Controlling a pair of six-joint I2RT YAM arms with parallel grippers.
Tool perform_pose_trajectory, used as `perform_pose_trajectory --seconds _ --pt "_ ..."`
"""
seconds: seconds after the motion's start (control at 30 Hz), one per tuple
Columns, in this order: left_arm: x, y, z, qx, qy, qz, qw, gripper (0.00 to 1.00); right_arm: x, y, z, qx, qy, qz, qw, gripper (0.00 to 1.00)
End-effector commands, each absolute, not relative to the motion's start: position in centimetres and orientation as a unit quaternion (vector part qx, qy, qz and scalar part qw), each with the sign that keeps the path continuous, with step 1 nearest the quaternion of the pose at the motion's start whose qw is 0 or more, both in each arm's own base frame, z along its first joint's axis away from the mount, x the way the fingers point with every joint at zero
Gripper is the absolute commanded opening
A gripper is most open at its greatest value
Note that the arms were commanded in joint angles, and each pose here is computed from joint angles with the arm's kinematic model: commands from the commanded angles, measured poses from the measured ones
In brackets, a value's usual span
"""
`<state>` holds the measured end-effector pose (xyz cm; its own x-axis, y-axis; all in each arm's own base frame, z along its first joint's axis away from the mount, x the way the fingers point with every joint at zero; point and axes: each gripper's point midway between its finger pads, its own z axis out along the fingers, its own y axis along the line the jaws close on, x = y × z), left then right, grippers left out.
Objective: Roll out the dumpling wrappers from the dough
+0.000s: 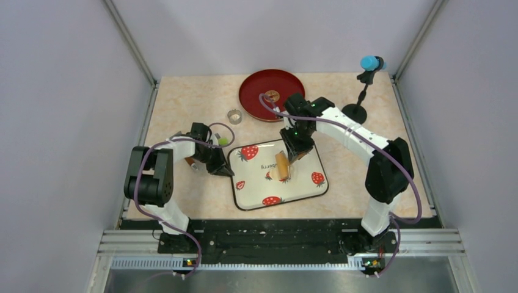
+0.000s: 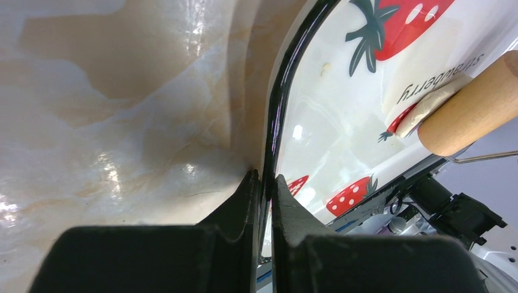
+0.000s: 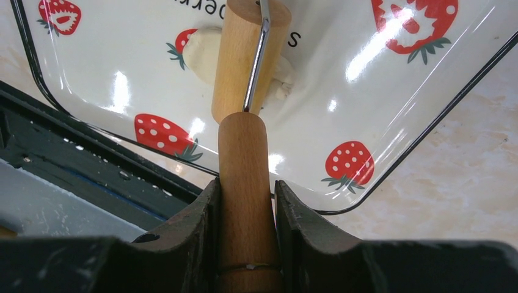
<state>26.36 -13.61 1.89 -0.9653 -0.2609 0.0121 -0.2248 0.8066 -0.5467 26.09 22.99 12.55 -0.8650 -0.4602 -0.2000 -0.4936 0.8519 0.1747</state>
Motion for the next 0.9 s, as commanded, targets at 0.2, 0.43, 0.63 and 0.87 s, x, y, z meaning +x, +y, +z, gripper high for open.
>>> perform_pose_trajectory --seconds 0.2,0.43,0.63,0.87 --pt "26.2 -6.8 0.1 -0.172 0.973 -0.141 0.054 0.00 27.1 14.9 9.2 -0.221 0.973 -0.068 0.015 0.00" --pt "26.0 -5.6 0.1 -0.172 0.978 -0.110 0.053 0.00 27.7 14.8 9.1 -0.218 0.973 -0.072 0.011 0.00" --pt "25.8 -5.1 0.0 -0.166 0.981 -0.093 0.048 0.00 27.6 14.0 8.8 -0.213 0.974 -0.076 0.006 0.00" --pt "25.7 -4.5 0.0 -0.162 0.982 -0.080 0.049 0.00 27.3 13.3 8.4 -0.204 0.977 -0.068 -0.001 0.00"
